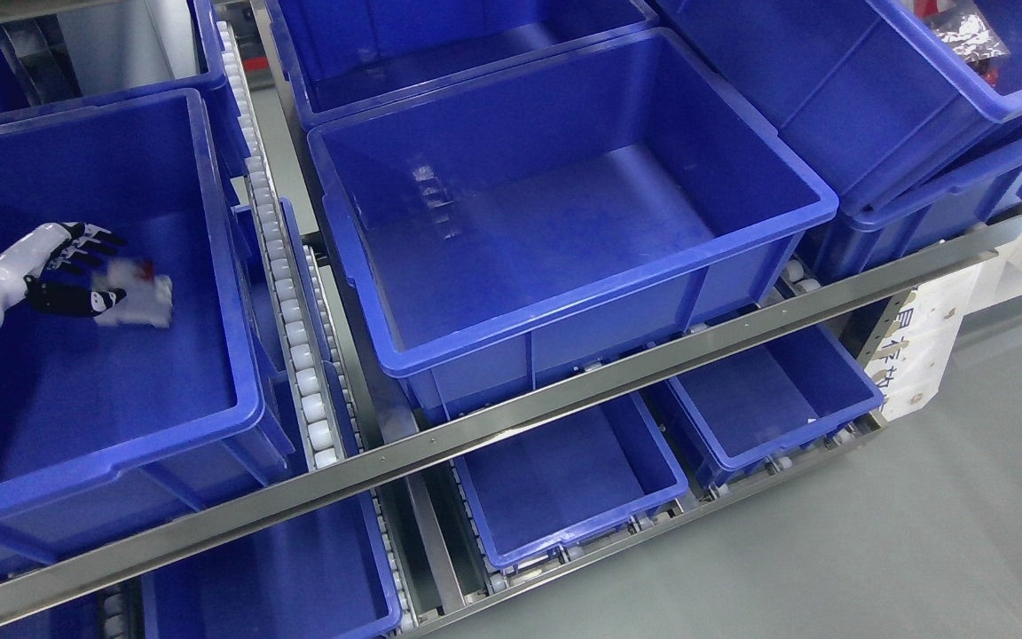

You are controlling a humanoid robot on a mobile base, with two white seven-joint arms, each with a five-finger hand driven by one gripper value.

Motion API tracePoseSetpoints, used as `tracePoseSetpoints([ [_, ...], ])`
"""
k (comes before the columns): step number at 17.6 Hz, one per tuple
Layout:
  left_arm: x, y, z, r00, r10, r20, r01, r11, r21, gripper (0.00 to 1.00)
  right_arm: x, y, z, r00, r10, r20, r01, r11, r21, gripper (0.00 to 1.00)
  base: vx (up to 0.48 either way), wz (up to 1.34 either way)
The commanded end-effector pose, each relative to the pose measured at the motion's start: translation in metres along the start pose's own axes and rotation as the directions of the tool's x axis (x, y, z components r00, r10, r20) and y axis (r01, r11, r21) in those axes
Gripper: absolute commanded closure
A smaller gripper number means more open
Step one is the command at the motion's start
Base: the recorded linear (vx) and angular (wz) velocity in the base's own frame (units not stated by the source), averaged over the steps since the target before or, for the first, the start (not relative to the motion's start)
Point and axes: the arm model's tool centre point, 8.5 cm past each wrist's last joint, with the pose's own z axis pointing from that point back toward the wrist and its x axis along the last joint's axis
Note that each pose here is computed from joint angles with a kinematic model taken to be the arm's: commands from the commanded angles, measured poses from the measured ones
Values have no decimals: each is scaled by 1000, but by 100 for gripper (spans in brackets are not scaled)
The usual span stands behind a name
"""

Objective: Place circuit breaker on shelf
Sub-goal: 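Lower the left hand into the blue bin nearest it and release, then withdraw the open left hand up from the bin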

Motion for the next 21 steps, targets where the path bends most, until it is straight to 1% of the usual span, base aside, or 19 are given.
tracePoseSetpoints([
  [1,-13,-4,-1,999,12,-34,-13,1000,-15,21,-6,-10,-1,998,30,-53,-31,999,-12,0,0,0],
  [2,-12,-1,-1,999,15,-32,-15,1000,4,17,-6,-10,-1,998,30,-53,-31,999,-12,0,0,0],
  [4,0,30,0,998,58,9,-59,988,145,8,-6,-10,-1,998,30,-53,-31,999,-12,0,-4,30],
  [5,7,42,1,993,106,44,-114,966,232,3,-6,-10,-1,998,30,-53,-31,999,-12,0,0,-12],
  [6,17,44,-2,975,194,106,-218,924,314,1,-6,-10,-1,998,30,-53,-31,999,-12,0,0,-12],
  [7,22,41,-4,943,287,167,-329,873,359,1,-6,-10,-1,998,30,-53,-31,999,-12,0,0,0],
  [8,31,39,-7,868,419,267,-495,772,398,1,-6,-10,-1,998,30,-53,-31,999,-12,0,0,0],
  [9,43,29,-13,758,543,362,-652,653,385,1,-6,-10,-1,998,30,-53,-31,999,-12,0,10,33],
  [10,51,24,-16,630,639,442,-776,524,350,1,-6,-10,-1,998,30,-53,-31,999,-12,0,10,33],
  [11,59,24,-17,545,680,491,-839,450,308,1,-6,-10,-1,998,30,-53,-31,999,-12,0,0,0],
  [12,64,25,-15,532,677,508,-846,443,296,1,-6,-10,-1,998,30,-53,-31,999,-12,0,-27,-70],
  [14,74,33,0,547,622,561,-834,463,300,1,-6,-10,-1,998,30,-53,-31,999,-12,0,-69,-36],
  [17,89,26,32,562,551,617,-814,498,297,1,-6,-10,-1,998,30,-53,-31,999,-12,0,-154,44],
  [19,100,0,55,564,532,632,-806,521,280,1,-6,-10,-1,998,30,-53,-31,999,-12,0,-201,68],
  [21,99,-19,67,574,522,631,-792,548,268,1,-6,-10,-1,998,30,-53,-31,999,-12,0,-224,-6],
])
